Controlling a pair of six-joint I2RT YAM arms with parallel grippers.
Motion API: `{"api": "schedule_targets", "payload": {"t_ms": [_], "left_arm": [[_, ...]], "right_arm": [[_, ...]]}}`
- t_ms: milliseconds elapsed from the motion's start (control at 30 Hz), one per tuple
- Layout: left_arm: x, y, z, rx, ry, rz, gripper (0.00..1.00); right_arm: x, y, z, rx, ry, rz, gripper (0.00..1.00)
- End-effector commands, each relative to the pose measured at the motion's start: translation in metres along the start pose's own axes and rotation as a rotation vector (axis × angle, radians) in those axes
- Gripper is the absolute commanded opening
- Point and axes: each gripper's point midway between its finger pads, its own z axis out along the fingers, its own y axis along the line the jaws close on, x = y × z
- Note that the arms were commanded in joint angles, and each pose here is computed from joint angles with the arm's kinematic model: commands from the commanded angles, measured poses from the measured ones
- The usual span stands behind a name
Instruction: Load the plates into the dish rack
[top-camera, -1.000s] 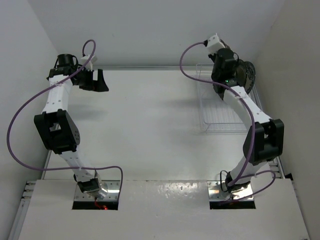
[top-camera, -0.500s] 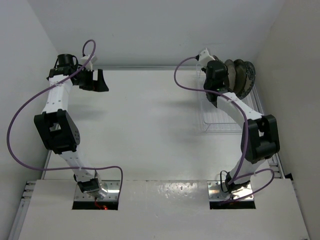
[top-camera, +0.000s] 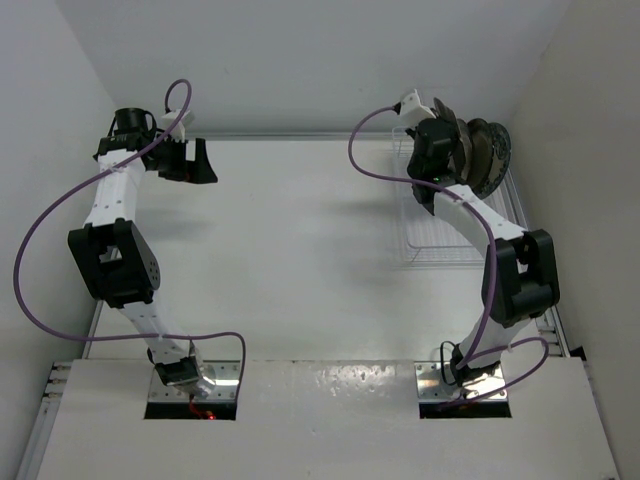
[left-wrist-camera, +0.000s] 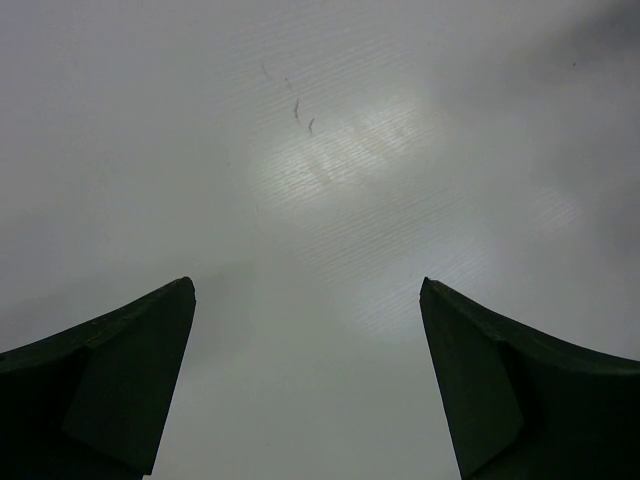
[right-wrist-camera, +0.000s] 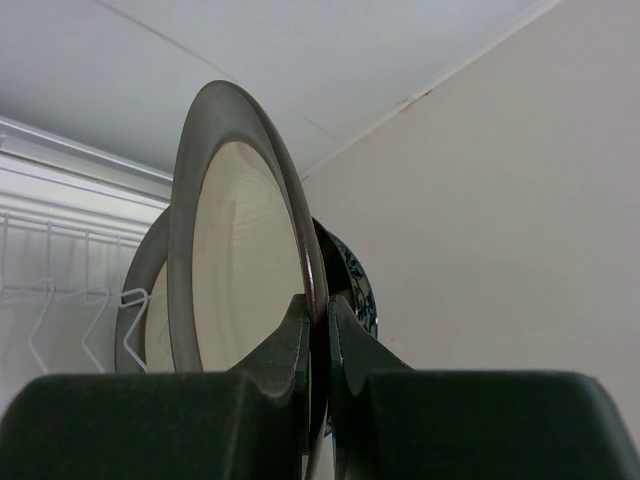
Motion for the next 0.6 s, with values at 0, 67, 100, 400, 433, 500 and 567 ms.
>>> {"api": "schedule_targets", "payload": {"t_ms": [0, 67, 100, 400, 433, 500, 567], "left_arm": [[-0.020, -0.004, -0.015, 0.007, -0.062, 0.032, 1.00], [-0.020, -0.004, -0.015, 0.007, -0.062, 0.032, 1.00], [-0.020, -0.004, -0.015, 0.007, -0.062, 0.032, 1.00], [-0.019, -0.006, -0.017, 0.007, -0.062, 0.032, 1.00], [-0.019, -0.006, -0.017, 0.007, -0.062, 0.032, 1.00], [-0.019, -0.006, -0.017, 0.007, -0.062, 0.032, 1.00], [-0.019, -0.006, -0.017, 0.007, -0.062, 0.032, 1.00]], "right_arm": [[-0.047, -0.069, -0.010, 0.196, -0.127, 0.133, 0.00], [-0.040, -0.063, -0.010, 0.193, -0.112, 0.134, 0.00], [-0.038, -0.060, -0.009, 0.188, -0.109, 0.140, 0.00], [-0.007, -0.032, -0.003, 0.146, -0.026, 0.192, 0.00], [-0.003, -0.028, -0.002, 0.140, -0.017, 0.201, 0.00], [0.002, -0.024, 0.000, 0.131, -0.003, 0.237, 0.00], [0.006, -0.020, 0.001, 0.132, 0.013, 0.256, 0.00]]}}
